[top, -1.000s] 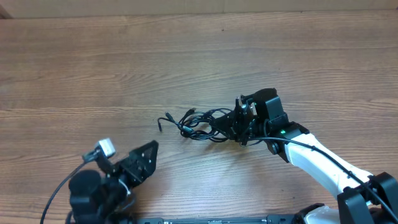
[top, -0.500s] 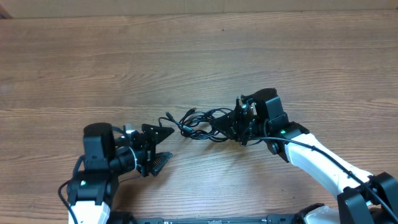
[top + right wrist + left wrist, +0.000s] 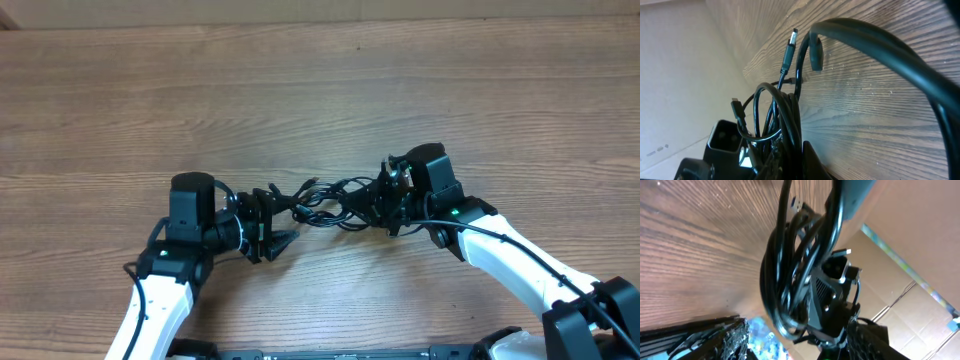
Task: Untangle cables
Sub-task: 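Reach the left gripper to the bundle and grasp its left side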
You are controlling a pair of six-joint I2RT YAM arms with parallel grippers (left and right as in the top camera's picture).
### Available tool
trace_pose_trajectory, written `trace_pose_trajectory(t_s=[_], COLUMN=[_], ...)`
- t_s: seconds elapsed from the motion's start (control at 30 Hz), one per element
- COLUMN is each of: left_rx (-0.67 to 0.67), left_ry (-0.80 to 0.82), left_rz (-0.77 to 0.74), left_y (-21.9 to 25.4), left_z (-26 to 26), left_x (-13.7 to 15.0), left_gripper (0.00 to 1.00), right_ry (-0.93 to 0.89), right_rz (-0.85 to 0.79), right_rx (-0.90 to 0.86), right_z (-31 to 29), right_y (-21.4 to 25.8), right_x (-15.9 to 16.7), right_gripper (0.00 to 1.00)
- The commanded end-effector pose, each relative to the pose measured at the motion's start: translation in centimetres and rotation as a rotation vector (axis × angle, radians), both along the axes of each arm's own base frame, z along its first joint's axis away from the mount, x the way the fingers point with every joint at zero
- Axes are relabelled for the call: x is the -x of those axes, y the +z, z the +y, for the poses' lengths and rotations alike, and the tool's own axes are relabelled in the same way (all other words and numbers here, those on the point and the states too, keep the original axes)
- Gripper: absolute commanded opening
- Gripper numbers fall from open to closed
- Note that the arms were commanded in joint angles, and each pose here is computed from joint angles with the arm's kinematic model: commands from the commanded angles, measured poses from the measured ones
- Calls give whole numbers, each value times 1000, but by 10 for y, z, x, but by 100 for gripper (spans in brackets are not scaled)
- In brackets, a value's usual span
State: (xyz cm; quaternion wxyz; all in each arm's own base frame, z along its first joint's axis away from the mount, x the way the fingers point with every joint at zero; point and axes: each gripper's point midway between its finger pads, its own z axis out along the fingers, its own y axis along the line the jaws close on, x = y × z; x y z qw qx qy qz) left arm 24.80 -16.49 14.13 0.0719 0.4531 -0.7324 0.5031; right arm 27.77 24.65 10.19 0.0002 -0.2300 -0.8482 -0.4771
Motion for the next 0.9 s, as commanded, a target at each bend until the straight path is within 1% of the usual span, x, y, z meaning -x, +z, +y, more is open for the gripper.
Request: trace_pose_trajectory(t_s=[0.0,0.13,0.17,0.3,0.37,0.47,0.53,0.57,0.6,0.63,0.73,0.77,0.83,0.87], left_rx=[-6,-11,-17,-43,-51,-57,-67,-67,-67,-67,-85,-94,-105,-116], left_ry=[17,-24,-26,-2,6,10,21,21,21,20,32,33,32,37], left_rz=[32,52,63,70,69,67,65,65,64,65,65,63,59,56], left_y=[-4,-9,-11,-15,-16,-16,-18,-18,-18,-18,-21,-22,-23,-24], left_z=[-1,-13,-16,-16,-15,-14,-13,-13,-13,-13,-11,-12,-13,-13], left_x=[-6,1,2,1,0,-1,-3,-3,-3,-3,-4,-4,-4,-4], left_gripper=[64,64,60,48,38,32,33,38,45,47,50,49,40,33], right_ry=[9,12,12,12,13,13,13,15,18,18,20,21,20,20], right_rz=[-23,-28,-28,-28,-28,-28,-27,-27,-25,-25,-25,-24,-24,-25], right_rx=[-14,-18,-18,-17,-18,-18,-18,-20,-23,-23,-24,-25,-25,-25], right_z=[5,7,7,7,7,7,7,7,7,7,8,8,8,8], right_y=[9,10,10,10,10,10,10,10,11,11,11,11,11,11], right_x=[-3,-3,-3,-3,-3,-3,-3,-2,-2,-2,-2,-1,-2,-2], right_gripper=[4,4,4,4,4,4,4,4,4,4,4,4,4,4])
